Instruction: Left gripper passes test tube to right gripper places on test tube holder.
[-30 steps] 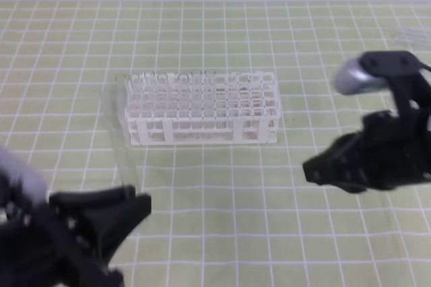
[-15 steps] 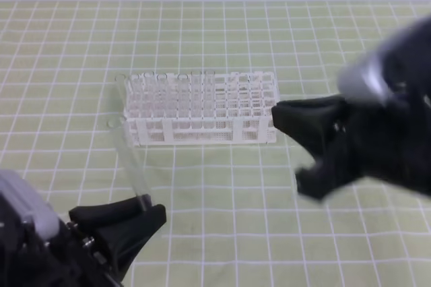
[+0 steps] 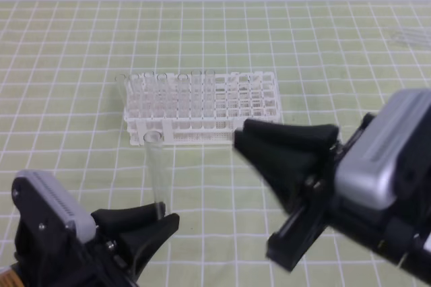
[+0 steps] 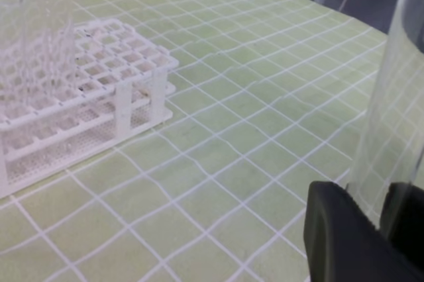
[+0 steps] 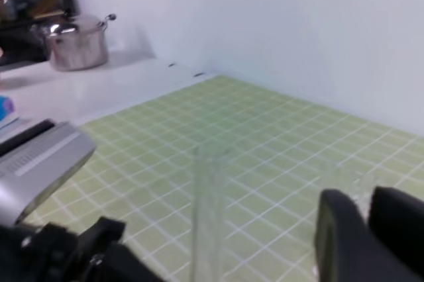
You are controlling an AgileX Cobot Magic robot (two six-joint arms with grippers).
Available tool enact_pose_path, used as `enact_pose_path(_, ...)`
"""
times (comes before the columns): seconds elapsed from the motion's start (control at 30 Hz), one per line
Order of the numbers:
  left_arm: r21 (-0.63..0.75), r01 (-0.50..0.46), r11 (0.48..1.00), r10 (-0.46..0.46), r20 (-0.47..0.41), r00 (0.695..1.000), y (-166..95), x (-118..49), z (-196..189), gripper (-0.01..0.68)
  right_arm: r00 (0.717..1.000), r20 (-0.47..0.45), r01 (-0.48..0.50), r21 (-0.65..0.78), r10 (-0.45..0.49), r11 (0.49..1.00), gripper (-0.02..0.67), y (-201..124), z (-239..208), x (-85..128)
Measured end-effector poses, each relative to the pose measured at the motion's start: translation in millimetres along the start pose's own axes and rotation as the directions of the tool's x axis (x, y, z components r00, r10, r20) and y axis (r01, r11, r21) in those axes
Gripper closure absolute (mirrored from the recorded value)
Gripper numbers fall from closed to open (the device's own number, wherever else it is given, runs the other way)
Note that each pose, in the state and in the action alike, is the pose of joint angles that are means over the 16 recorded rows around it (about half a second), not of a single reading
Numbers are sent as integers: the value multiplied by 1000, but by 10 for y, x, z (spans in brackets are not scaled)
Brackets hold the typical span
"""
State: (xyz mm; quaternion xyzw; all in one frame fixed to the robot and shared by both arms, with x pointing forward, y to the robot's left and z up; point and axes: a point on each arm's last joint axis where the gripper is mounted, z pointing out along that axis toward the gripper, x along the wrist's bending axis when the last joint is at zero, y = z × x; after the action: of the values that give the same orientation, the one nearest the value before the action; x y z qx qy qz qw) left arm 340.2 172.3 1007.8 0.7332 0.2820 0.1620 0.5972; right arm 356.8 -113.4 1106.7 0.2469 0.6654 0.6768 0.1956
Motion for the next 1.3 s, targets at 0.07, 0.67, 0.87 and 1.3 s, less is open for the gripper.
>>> enact_pose_path(0.07,2,-5,1000,5,2,1000,-5,-1,11,625,1000,-11,-4,-2,4,1000,483,-21,32,37)
enact_pose_path(0.67,8,-42,999,41,18,999,-15,-14,24,588,995,-82,-68,-49,64,996,178,-165,299,221)
enact_pose_path(0.87,3,-29,1000,28,20,999,-9,-16,25,607,990,-126,-78,-63,70,995,177,-222,390,274)
enact_pose_path(1.3,-16,-4,1000,4,27,1000,9,-23,25,613,988,-133,-90,-68,80,994,177,-310,608,315)
